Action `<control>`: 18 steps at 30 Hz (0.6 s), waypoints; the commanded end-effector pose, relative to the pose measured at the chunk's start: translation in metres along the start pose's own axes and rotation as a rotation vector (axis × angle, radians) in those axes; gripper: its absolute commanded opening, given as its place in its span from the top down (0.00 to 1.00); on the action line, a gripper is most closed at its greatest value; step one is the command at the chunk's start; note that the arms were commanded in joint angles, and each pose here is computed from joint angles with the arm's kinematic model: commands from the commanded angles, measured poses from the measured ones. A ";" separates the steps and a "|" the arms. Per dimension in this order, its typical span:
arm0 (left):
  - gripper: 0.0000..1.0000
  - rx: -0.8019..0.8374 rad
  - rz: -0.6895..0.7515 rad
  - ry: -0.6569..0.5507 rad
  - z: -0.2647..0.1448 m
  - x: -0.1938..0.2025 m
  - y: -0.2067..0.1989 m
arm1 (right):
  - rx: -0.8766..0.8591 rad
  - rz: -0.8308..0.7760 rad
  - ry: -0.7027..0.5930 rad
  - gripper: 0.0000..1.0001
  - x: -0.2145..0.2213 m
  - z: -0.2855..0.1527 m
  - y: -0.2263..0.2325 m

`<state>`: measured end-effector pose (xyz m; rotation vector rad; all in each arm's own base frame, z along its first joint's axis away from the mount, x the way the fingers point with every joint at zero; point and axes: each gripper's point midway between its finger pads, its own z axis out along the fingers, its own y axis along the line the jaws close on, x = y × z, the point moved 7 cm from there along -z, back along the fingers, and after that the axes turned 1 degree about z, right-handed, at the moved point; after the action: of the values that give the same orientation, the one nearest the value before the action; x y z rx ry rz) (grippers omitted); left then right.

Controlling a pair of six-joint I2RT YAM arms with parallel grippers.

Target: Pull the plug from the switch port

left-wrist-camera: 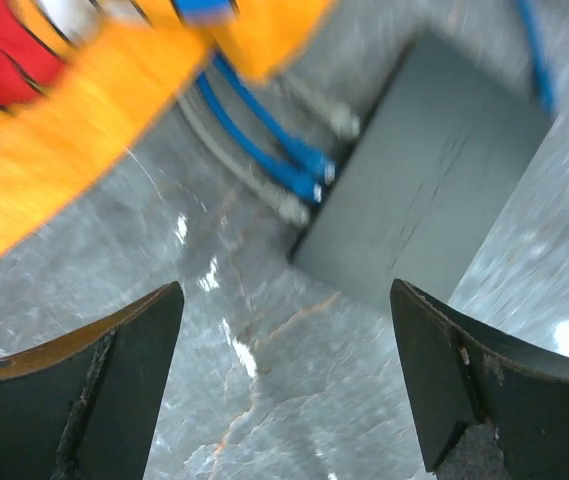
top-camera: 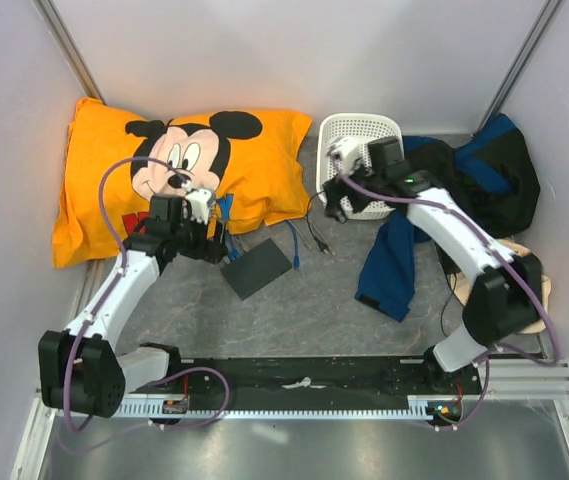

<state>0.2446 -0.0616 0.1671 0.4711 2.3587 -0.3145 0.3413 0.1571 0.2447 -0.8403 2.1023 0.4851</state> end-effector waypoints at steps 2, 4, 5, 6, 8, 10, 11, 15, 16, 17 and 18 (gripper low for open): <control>0.09 0.023 -0.330 -0.008 -0.011 -0.023 -0.007 | -0.224 -0.054 0.089 0.11 0.005 0.061 0.053; 0.10 0.068 -0.477 0.011 -0.010 -0.010 -0.014 | -0.246 -0.088 0.099 0.11 0.002 0.075 0.069; 0.10 0.054 -0.544 0.008 -0.011 -0.005 -0.009 | -0.253 -0.088 0.125 0.11 0.008 0.088 0.073; 0.10 0.043 -0.620 0.026 -0.010 0.006 -0.008 | -0.250 -0.090 0.128 0.11 0.006 0.094 0.076; 0.10 0.015 -0.713 0.043 -0.009 0.018 -0.002 | -0.280 -0.061 0.172 0.11 0.014 0.111 0.088; 0.10 -0.016 -0.790 0.062 -0.006 0.033 0.008 | -0.305 -0.067 0.185 0.12 0.015 0.120 0.101; 0.10 -0.036 -0.831 0.066 -0.004 0.040 0.013 | -0.311 -0.066 0.194 0.12 0.015 0.128 0.104; 0.10 -0.047 -0.865 0.061 0.000 0.048 0.018 | -0.288 -0.035 0.214 0.11 0.016 0.152 0.109; 0.10 -0.037 -0.866 0.057 0.001 0.049 0.017 | -0.276 -0.029 0.213 0.12 0.015 0.158 0.108; 0.11 -0.023 -0.870 0.066 0.004 0.053 0.016 | -0.267 -0.013 0.241 0.11 0.024 0.169 0.106; 0.12 -0.005 -0.867 0.057 0.006 0.053 0.015 | -0.250 -0.016 0.233 0.11 0.019 0.174 0.105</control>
<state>0.2126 -0.0295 0.1246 -0.5586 2.5524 -0.5664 0.3299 0.3098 0.1350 -1.1857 2.2690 0.7137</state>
